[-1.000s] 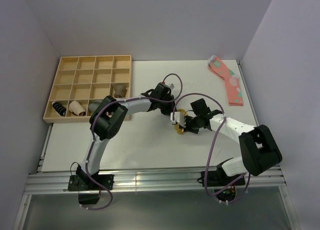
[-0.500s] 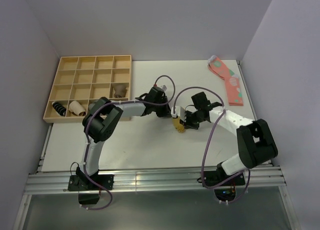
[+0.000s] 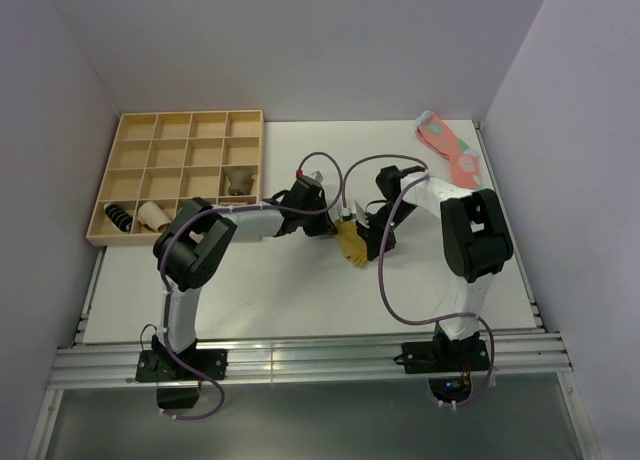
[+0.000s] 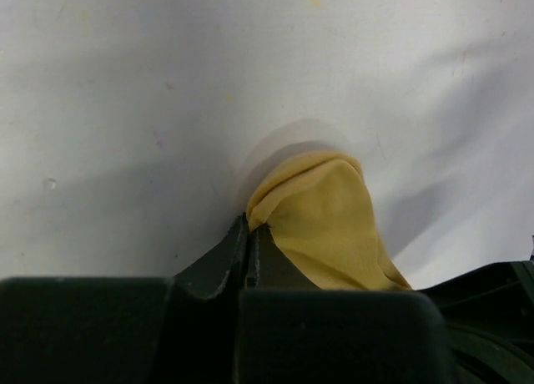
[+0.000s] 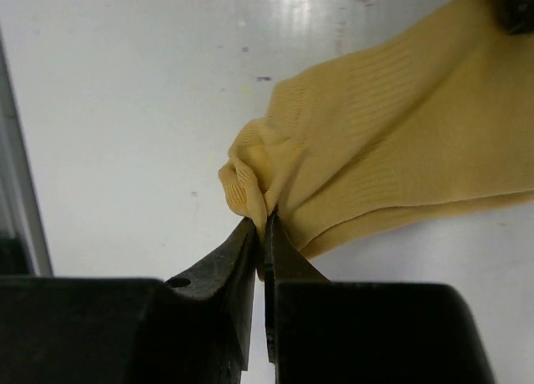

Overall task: Roll the socks
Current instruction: Adjust the sock at the center of the board.

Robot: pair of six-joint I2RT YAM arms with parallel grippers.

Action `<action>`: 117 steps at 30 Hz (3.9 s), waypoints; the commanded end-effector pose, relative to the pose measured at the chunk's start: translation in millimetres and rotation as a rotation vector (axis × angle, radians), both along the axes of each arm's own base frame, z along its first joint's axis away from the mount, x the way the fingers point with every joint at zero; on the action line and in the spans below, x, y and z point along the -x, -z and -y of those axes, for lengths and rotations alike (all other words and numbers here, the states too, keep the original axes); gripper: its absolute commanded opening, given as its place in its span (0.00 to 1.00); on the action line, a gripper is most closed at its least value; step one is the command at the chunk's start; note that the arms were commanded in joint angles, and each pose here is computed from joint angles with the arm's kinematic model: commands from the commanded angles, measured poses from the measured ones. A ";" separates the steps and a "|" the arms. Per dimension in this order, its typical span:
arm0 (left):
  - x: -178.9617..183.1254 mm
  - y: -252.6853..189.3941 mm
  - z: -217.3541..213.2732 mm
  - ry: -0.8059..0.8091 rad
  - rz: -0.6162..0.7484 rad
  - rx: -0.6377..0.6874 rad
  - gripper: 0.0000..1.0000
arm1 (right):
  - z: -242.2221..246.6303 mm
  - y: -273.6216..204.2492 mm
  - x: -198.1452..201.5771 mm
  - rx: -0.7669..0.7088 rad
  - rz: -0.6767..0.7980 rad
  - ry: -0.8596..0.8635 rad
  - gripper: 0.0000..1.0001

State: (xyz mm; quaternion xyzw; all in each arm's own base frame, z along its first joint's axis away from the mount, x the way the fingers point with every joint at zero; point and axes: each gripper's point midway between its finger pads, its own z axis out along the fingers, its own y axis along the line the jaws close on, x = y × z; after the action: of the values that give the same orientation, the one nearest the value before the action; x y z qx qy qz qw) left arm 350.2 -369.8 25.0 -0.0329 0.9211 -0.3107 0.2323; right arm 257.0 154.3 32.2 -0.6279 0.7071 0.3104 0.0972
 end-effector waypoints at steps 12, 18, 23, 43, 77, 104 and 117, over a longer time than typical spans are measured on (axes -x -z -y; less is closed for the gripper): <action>-14.8 -16.8 -37.4 -0.058 0.117 -0.069 0.00 | -3.4 -17.5 48.5 0.039 -0.407 -0.031 0.07; -14.2 -23.6 -33.3 -0.021 0.165 -0.035 0.00 | -18.0 -12.1 41.7 0.070 -0.461 0.034 0.07; -9.1 -23.4 -32.8 -0.008 0.204 -0.029 0.00 | -28.5 -10.1 35.0 0.082 -0.529 0.098 0.06; 6.3 -28.7 -45.5 -0.027 0.367 -0.050 0.40 | -28.4 25.8 21.0 0.248 -0.580 0.325 0.04; 111.1 -46.4 55.4 0.561 0.771 -0.170 0.39 | -28.4 29.2 20.2 0.267 -0.614 0.340 0.02; 118.3 -12.3 36.2 0.585 0.710 -0.257 0.38 | -22.7 31.3 19.3 0.264 -0.613 0.349 0.02; 106.4 9.5 32.6 0.532 0.666 -0.319 0.19 | -18.2 33.4 25.9 0.253 -0.608 0.333 0.02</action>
State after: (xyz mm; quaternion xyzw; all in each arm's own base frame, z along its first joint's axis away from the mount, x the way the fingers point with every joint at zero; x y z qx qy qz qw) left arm 239.1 -407.1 29.2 0.3513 0.7952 -0.2287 0.4381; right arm 227.4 184.4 13.1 -0.3542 0.8293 0.4004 -0.1630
